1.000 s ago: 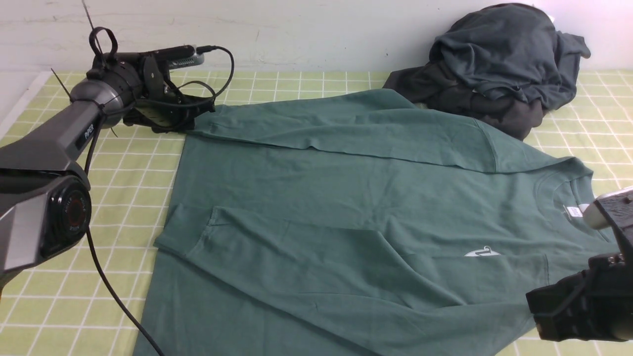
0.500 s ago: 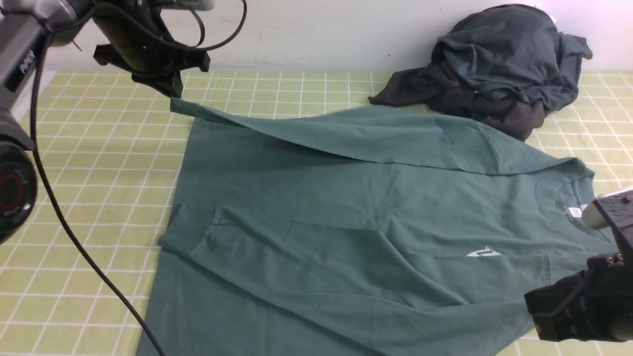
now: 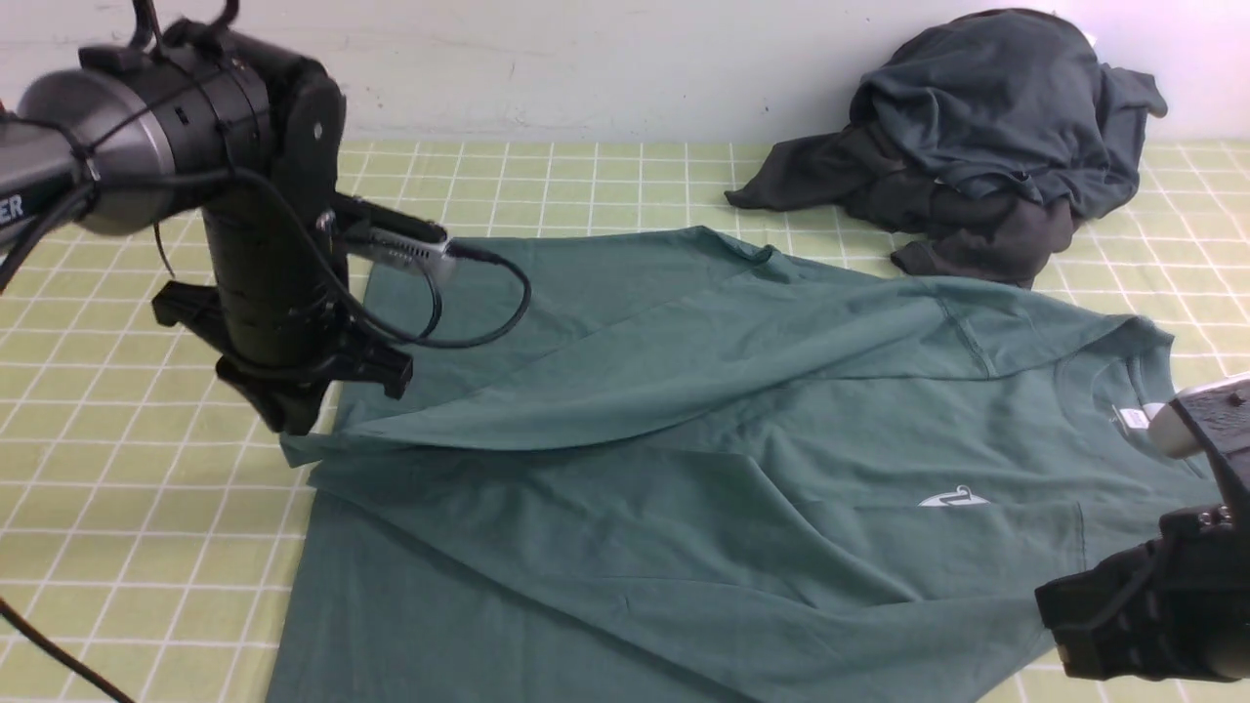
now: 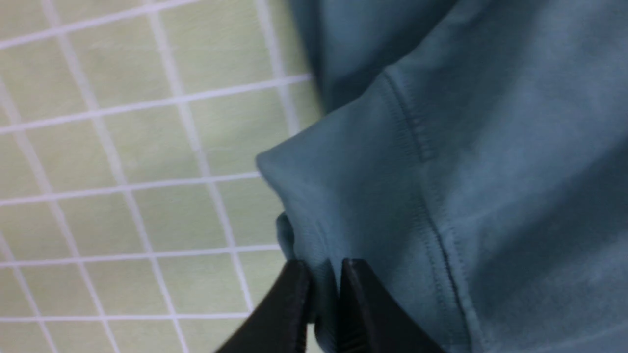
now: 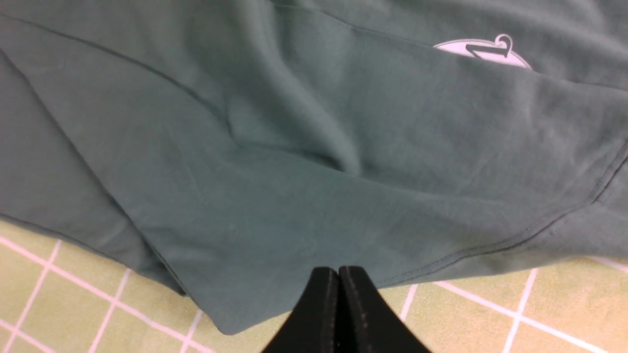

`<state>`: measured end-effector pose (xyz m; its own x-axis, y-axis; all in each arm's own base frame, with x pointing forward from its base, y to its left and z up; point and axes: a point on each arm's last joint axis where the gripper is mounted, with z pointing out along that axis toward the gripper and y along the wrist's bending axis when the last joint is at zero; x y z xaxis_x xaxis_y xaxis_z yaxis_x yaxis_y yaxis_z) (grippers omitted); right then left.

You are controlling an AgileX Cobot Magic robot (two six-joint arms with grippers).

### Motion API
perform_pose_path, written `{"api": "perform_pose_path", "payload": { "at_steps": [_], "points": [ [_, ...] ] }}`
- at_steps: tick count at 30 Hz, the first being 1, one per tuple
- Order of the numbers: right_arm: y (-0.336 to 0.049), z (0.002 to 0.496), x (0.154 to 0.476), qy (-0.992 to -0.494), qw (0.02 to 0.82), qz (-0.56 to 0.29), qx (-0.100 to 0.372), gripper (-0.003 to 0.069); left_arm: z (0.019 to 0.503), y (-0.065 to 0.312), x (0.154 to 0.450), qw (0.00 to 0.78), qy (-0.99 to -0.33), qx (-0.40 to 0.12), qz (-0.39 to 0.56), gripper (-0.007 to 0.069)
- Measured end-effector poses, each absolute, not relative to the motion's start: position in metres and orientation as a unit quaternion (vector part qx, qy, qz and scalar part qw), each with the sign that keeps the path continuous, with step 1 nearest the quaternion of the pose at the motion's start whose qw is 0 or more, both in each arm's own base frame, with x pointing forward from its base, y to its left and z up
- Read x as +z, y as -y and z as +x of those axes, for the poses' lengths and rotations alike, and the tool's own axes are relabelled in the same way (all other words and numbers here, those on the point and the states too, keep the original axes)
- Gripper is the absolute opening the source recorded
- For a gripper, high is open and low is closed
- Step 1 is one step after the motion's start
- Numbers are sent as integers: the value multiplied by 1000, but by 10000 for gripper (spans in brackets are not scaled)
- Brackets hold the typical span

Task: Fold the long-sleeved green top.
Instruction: Use the left arm to drag and drop the cuff onto the cuff closest to the left arm, then use both arms simultaneously to clamp the lower edge of the clothing fabric

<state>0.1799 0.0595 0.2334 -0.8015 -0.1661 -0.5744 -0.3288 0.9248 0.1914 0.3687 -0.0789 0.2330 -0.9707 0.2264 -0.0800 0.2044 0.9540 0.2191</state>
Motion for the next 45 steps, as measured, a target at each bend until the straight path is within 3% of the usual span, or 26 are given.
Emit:
{"api": "perform_pose_path", "payload": {
  "at_steps": [5,7,12,17,20,21,28,32,35,36,39,45],
  "points": [
    [-60,179,233,-939,282,-129,148,-14,359,92,224,47,-982,125,137,174],
    [-61,178,233,-940,278,-129,150,-14,351,100,225,43,-980,126,151,265],
    [-61,176,232,-942,267,-137,154,-14,311,108,235,30,-970,116,210,379],
    [-64,174,232,-941,256,-146,169,-14,236,108,211,-60,-938,47,339,399],
    [-66,173,232,-938,254,-158,175,-14,212,101,198,-73,-916,25,394,399],
    [-67,172,233,-936,253,-165,180,-14,199,96,187,-56,-896,13,441,399],
    [-72,171,235,-924,259,-192,204,-14,186,92,153,46,-846,8,532,399],
    [-74,171,236,-919,263,-202,213,-14,186,91,149,52,-839,11,541,368],
    [-75,170,237,-915,264,-212,218,-14,186,92,149,53,-837,13,545,277],
    [-75,170,237,-913,265,-221,217,-14,186,92,148,58,-835,15,547,193],
    [-76,169,237,-909,264,-239,218,-14,187,92,152,83,-831,21,550,60],
    [-77,164,247,-874,303,-320,206,-14,182,89,188,186,-823,33,536,-1]
  ]
}}
